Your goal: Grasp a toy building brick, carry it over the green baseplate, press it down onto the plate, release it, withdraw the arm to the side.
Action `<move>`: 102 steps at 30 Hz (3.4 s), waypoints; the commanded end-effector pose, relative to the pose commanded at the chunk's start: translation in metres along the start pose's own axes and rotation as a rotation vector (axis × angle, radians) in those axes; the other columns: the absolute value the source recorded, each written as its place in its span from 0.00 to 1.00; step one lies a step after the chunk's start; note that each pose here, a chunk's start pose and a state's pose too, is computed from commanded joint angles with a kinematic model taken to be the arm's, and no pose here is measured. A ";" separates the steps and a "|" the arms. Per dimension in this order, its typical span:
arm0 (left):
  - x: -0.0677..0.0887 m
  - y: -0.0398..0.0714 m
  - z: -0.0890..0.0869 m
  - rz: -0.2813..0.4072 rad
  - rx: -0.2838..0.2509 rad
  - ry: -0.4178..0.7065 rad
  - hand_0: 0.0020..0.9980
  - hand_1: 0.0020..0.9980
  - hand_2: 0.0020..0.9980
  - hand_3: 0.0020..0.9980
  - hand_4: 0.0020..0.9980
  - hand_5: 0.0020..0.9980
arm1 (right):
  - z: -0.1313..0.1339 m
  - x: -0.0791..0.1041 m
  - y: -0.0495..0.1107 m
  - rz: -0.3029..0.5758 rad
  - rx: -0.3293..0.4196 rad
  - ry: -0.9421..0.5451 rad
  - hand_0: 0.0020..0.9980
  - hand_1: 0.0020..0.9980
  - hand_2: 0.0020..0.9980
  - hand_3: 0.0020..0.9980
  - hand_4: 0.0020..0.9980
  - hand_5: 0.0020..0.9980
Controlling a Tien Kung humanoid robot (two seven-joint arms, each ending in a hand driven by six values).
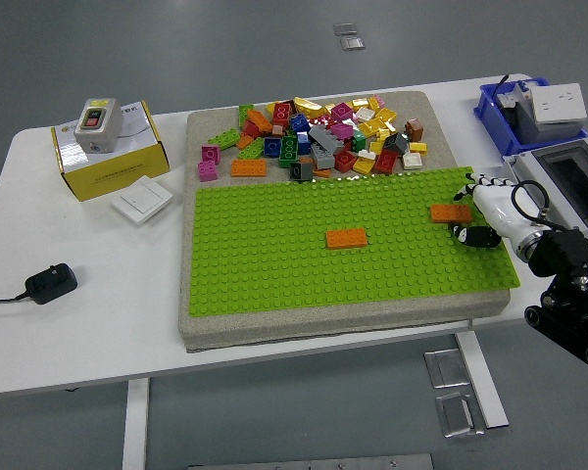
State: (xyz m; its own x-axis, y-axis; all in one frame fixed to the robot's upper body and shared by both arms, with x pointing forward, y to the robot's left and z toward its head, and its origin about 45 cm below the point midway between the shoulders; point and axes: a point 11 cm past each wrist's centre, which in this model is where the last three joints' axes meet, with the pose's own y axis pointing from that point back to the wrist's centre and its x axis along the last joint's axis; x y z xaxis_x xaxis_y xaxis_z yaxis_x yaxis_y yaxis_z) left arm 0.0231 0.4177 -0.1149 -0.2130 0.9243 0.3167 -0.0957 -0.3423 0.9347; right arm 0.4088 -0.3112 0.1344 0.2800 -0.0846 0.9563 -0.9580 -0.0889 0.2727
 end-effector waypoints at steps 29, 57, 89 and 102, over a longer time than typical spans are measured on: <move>0.000 0.000 0.001 -0.001 -0.005 -0.002 0.67 0.67 0.65 0.63 0.25 0.61 | -0.004 0.001 -0.001 0.002 0.009 -0.008 0.95 1.00 1.00 0.57 0.64 0.38; 0.001 0.000 0.002 0.002 -0.008 -0.001 0.67 0.67 0.65 0.63 0.26 0.61 | -0.070 -0.006 0.014 -0.030 0.237 0.047 0.94 1.00 1.00 0.55 0.64 0.38; 0.002 0.000 0.005 0.004 -0.011 -0.004 0.67 0.67 0.65 0.64 0.26 0.62 | -0.087 -0.012 0.008 -0.047 0.272 0.075 0.94 1.00 1.00 0.74 0.64 0.38; 0.003 0.000 0.006 0.005 -0.012 -0.004 0.66 0.66 0.65 0.64 0.26 0.62 | -0.088 -0.014 0.009 -0.053 0.274 0.068 0.93 1.00 1.00 0.81 0.64 0.38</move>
State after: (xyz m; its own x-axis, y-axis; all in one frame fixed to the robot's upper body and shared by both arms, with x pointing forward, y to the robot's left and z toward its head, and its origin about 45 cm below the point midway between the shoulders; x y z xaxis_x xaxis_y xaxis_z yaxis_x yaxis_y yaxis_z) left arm 0.0285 0.4212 -0.1132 -0.2100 0.9233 0.3216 -0.1066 -0.3486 0.9312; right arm 0.3908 -0.2236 0.1331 0.3151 -0.0067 0.9490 -0.8871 -0.3575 0.2920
